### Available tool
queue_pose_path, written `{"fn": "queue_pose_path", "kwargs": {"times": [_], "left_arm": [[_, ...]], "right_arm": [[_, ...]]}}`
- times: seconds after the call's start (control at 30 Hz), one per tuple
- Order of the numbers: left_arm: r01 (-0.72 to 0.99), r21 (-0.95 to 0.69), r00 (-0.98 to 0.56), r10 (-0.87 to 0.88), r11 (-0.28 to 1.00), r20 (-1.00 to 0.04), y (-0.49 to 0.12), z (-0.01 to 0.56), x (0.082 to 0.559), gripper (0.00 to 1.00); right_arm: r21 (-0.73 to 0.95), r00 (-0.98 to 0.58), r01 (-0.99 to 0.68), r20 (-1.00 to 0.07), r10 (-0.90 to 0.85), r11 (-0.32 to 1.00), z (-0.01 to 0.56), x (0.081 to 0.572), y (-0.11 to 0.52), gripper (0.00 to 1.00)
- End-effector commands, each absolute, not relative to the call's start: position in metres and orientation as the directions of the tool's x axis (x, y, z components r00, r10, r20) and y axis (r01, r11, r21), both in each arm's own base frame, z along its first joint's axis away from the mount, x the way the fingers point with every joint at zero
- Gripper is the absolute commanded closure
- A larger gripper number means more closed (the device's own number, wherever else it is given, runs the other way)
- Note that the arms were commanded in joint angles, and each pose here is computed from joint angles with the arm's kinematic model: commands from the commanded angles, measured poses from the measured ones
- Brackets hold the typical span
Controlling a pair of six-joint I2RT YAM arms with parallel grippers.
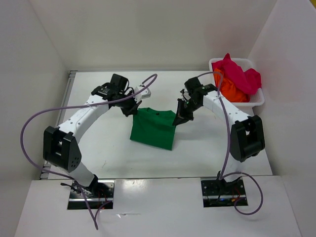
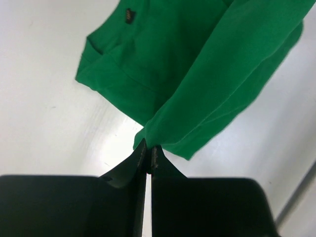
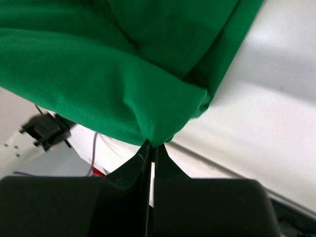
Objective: Fold and stack the t-shirts
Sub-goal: Fold the long partially folded tshirt into a neat square
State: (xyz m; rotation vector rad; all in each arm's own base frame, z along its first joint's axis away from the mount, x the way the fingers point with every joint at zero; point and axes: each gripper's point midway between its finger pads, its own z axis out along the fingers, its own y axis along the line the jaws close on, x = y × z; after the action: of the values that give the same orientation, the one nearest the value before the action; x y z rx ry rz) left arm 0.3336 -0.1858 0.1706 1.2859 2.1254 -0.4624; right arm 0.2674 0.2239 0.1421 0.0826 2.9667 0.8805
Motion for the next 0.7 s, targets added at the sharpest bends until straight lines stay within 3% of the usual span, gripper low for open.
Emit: {"fn": "queue_pose_path", "kwargs": {"times": [0.0,0.4,0.57,0.63,0.67], "left_arm": [[0.858,0.064,-0.321,0.630,0.509,-0.707,-0.193,0.178,0.372,1.00],[0.801,0.105,-0.357,0.611,0.589,-0.707,-0.197,0.138,0.433,1.00],[0.789,0.096,-0.376,0.601,0.607,-0.705,-0.202,0.120,0.448,0.93],[0.780,0.090,-0.394,0.598,0.619,-0.698,-0.202,0.109,0.452,0.91],[0.775,0.103,-0.388,0.597,0.624,-0.702,-0.201,0.110,0.456,0.89]], "right_arm": [[0.598,-0.987,-0.003,-0.131,0.094,0.801,0.154,0.309,0.224,1.00],[0.633,-0.978,0.081,-0.100,0.185,0.770,0.119,0.371,0.210,1.00],[0.630,-0.977,0.114,-0.069,0.202,0.768,0.098,0.393,0.204,1.00],[0.633,-0.973,0.126,-0.071,0.220,0.764,0.091,0.402,0.202,0.89],[0.633,-0.973,0.127,-0.071,0.220,0.764,0.090,0.404,0.202,0.74]]}}
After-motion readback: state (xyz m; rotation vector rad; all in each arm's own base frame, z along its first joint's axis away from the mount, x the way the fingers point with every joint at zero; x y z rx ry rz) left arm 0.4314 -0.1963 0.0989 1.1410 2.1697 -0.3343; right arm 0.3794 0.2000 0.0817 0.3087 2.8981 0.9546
